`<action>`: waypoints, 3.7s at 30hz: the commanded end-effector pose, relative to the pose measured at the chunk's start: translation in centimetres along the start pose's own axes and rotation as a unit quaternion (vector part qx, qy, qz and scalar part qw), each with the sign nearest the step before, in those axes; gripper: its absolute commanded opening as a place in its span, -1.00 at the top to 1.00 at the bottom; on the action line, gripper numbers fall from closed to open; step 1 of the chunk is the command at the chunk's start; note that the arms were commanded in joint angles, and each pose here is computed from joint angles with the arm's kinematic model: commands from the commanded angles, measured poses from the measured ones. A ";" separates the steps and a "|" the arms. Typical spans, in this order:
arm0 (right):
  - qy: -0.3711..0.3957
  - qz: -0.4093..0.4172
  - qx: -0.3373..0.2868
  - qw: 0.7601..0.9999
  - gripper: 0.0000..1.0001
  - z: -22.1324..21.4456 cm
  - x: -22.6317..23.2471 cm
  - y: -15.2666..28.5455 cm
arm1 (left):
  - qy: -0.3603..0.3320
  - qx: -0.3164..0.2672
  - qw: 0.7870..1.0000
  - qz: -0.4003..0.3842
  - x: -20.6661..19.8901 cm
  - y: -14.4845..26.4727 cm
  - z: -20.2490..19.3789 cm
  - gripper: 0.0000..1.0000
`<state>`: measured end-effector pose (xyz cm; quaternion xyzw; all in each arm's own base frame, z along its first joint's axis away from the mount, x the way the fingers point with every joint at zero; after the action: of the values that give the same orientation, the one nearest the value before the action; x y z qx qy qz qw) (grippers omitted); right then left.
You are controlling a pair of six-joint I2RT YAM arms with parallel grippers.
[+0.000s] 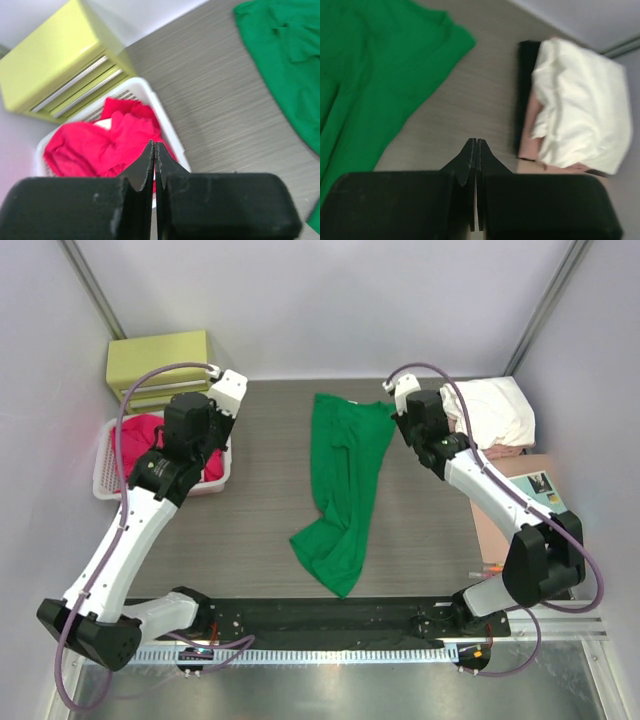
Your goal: Fold and stack the t-shirts
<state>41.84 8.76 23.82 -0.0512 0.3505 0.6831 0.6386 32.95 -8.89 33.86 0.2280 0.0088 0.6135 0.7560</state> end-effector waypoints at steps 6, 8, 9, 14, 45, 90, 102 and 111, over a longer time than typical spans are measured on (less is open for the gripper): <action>0.020 0.205 0.122 0.971 0.98 -9.6 8.7 0.3 | 0.103 -0.052 0.985 0.127 7.6 3.1 -0.7 0.99; 0.005 0.220 0.145 0.965 0.98 -9.7 9.4 -2.0 | 0.112 -0.055 0.983 0.132 8.2 3.7 -0.9 1.00; -0.008 0.219 0.133 0.967 0.98 -8.2 8.8 -3.0 | 0.114 -0.053 0.983 0.136 8.5 3.8 -1.2 0.99; -0.018 0.228 0.139 0.964 0.98 -6.2 10.0 -7.9 | 0.117 -0.050 0.981 0.146 8.9 4.6 -2.2 1.00; -0.012 0.186 0.187 0.964 0.98 -6.5 10.3 -22.6 | 0.109 -0.019 0.982 0.153 9.0 4.3 -4.7 0.99; 0.028 0.130 0.061 0.989 0.98 -8.7 1.0 11.3 | 0.108 0.158 0.959 -0.210 -8.2 1.1 -12.9 0.99; -0.001 0.122 0.085 0.989 0.98 -9.6 0.5 9.6 | -0.041 0.329 0.861 -0.385 -23.1 -0.3 -17.9 0.99; -0.006 0.124 0.090 0.988 0.98 -11.3 0.9 9.7 | -0.043 0.358 0.837 -0.411 -26.1 -0.4 -20.0 1.00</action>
<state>28.53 4.07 18.67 0.0613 0.4327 0.7192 0.5401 21.07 -25.32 8.18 0.4996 0.2858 0.2034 0.7921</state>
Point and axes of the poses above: each gripper's point midway between its finger pads, its own y axis back along the fingers, its own x axis along the line the jaws close on, z = x × y, the point moved 2 cm from there along y, back along the fingers, and after that the axes turned 7 degrees about y, right-handed, at the moved point
